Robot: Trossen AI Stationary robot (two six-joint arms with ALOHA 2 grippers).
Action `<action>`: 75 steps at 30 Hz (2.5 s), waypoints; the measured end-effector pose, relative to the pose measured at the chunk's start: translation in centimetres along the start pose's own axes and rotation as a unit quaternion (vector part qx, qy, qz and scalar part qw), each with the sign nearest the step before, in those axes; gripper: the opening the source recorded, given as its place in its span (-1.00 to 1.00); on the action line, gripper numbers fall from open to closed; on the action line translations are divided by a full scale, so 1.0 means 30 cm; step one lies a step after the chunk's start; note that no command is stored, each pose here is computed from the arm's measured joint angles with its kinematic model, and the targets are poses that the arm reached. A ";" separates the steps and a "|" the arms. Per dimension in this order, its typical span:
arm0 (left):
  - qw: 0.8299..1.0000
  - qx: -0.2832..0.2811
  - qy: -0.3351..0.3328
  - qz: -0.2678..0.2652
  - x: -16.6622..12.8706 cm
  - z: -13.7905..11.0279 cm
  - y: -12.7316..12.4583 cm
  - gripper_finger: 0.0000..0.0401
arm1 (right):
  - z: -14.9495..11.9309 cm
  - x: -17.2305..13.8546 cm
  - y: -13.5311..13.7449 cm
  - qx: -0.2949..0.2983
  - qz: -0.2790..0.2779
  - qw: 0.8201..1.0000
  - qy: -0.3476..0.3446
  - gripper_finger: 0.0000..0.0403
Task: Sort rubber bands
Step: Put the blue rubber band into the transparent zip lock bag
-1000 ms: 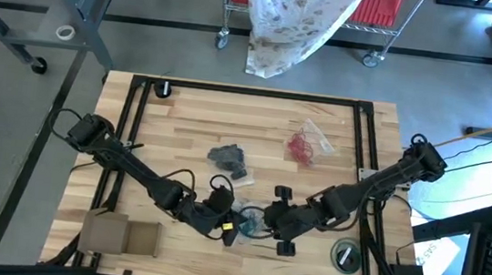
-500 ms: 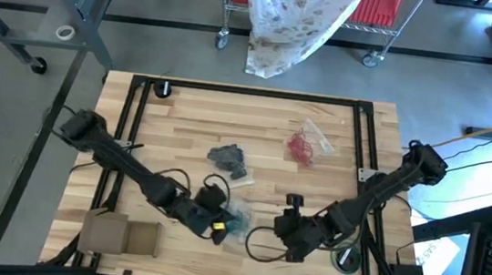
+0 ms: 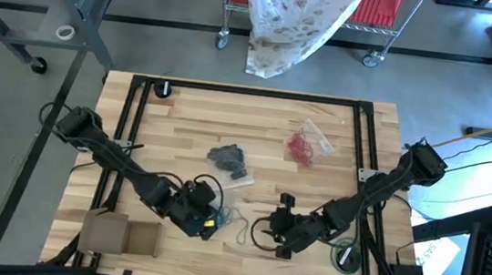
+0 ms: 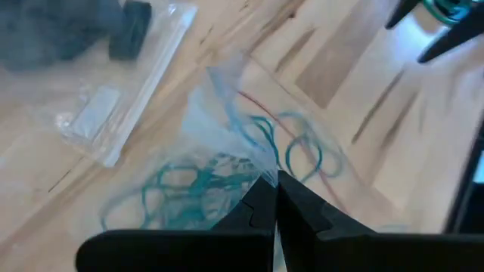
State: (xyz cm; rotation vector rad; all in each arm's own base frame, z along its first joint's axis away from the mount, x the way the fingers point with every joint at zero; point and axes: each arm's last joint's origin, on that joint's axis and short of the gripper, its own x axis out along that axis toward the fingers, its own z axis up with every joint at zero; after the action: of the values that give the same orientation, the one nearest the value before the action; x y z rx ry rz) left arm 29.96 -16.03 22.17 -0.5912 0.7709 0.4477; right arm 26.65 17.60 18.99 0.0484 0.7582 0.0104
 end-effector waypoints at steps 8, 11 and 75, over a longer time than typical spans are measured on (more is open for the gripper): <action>1.000 0.008 0.001 0.015 0.022 -0.003 0.007 -0.74 | -0.002 0.010 -0.013 0.009 -0.010 1.000 -0.019 -0.25; 1.000 0.013 0.001 0.018 0.024 0.001 0.010 -0.55 | 0.002 0.018 -0.024 0.012 -0.018 1.000 -0.019 -0.25; 0.999 0.017 -0.049 0.000 0.205 -0.153 -0.063 -0.24 | 0.014 0.117 -0.020 -0.019 -0.079 0.995 0.060 -1.00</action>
State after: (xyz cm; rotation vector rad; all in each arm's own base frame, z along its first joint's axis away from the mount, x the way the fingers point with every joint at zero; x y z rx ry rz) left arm 32.64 -19.42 15.54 -0.5338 0.6835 0.4586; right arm 29.48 17.08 16.85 -0.0492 0.8791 -0.1235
